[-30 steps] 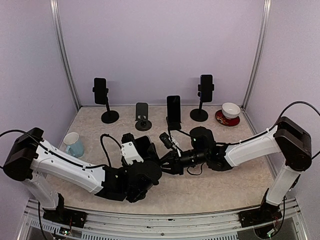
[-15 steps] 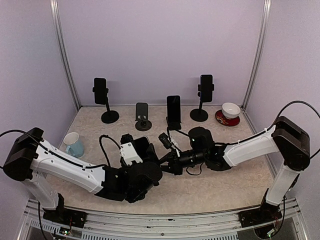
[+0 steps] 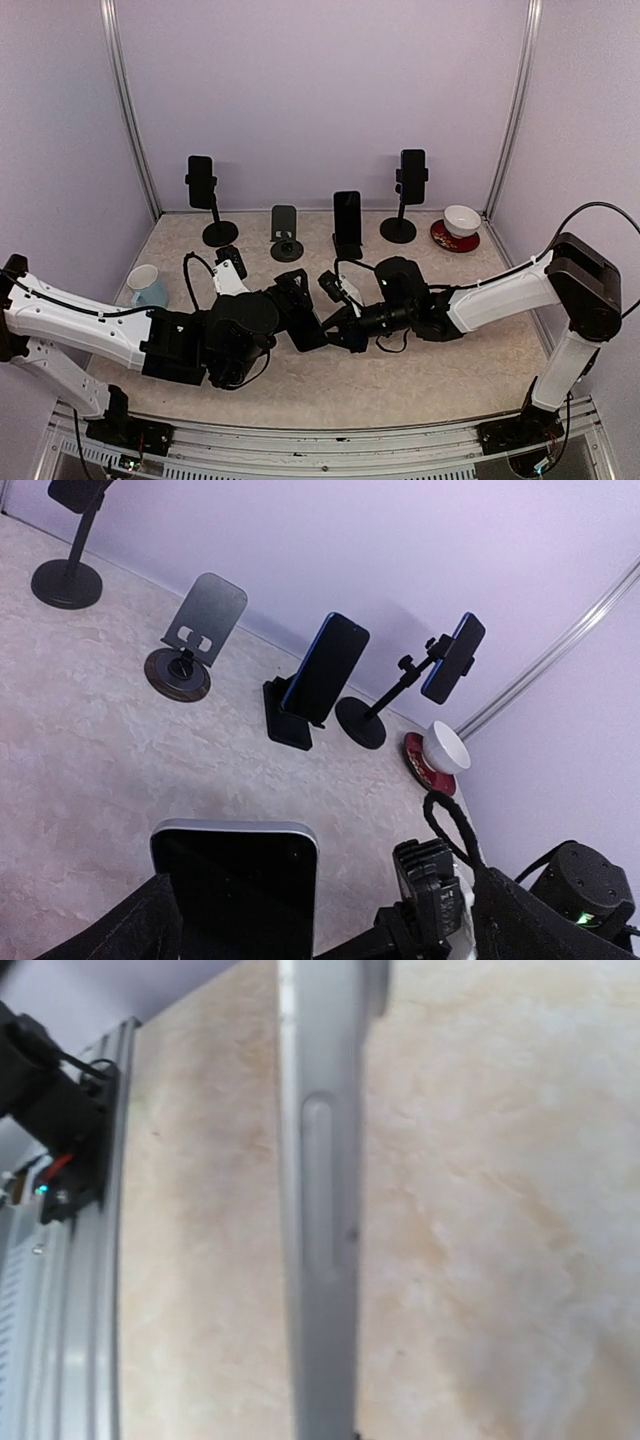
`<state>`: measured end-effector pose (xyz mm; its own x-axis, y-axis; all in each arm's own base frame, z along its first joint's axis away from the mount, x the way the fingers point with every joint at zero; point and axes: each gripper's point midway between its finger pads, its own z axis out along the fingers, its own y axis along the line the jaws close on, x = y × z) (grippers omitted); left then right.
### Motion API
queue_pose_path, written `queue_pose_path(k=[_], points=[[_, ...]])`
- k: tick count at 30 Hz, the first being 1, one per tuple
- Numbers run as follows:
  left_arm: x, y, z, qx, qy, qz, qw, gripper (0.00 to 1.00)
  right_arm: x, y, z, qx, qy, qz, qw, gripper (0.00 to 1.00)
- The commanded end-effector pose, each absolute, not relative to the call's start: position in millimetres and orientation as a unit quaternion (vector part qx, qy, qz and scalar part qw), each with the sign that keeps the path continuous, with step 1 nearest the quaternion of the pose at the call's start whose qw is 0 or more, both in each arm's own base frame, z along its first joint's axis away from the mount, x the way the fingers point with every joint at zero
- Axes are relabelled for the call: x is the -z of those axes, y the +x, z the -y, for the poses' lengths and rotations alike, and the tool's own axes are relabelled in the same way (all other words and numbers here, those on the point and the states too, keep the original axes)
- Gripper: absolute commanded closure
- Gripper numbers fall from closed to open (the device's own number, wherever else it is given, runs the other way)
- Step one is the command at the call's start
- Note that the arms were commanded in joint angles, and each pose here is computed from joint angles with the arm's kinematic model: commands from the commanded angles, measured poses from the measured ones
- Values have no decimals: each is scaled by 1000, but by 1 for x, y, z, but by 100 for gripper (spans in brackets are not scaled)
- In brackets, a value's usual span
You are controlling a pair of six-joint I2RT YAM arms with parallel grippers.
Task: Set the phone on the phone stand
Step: Pass from the left arm to the right, then pass from the right arm to the left
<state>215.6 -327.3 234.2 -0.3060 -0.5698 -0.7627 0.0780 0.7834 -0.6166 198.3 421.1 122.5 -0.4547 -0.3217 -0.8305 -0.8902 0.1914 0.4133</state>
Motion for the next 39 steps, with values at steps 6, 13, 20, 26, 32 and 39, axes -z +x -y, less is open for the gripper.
queue_pose_path(k=[6, 13, 20, 26, 32, 39], points=[[-210, 218, 310, 294, -141, -818, 473, 1, -148, 213, -420, -438, -429, -698, 372, 100], [-200, 229, 310, 318, -117, -833, 438, 1, -153, 213, -419, -406, -440, -690, 406, 100], [-197, 237, 312, 318, -87, -838, 435, 1, -151, 208, -422, -398, -456, -688, 401, 100], [-192, 240, 318, 319, -68, -842, 430, 1, -148, 205, -425, -404, -463, -685, 391, 100], [-186, 244, 319, 317, -65, -846, 423, 1, -145, 204, -427, -395, -471, -683, 395, 100], [-180, 247, 319, 312, -64, -850, 419, 1, -141, 202, -430, -378, -481, -684, 399, 100]])
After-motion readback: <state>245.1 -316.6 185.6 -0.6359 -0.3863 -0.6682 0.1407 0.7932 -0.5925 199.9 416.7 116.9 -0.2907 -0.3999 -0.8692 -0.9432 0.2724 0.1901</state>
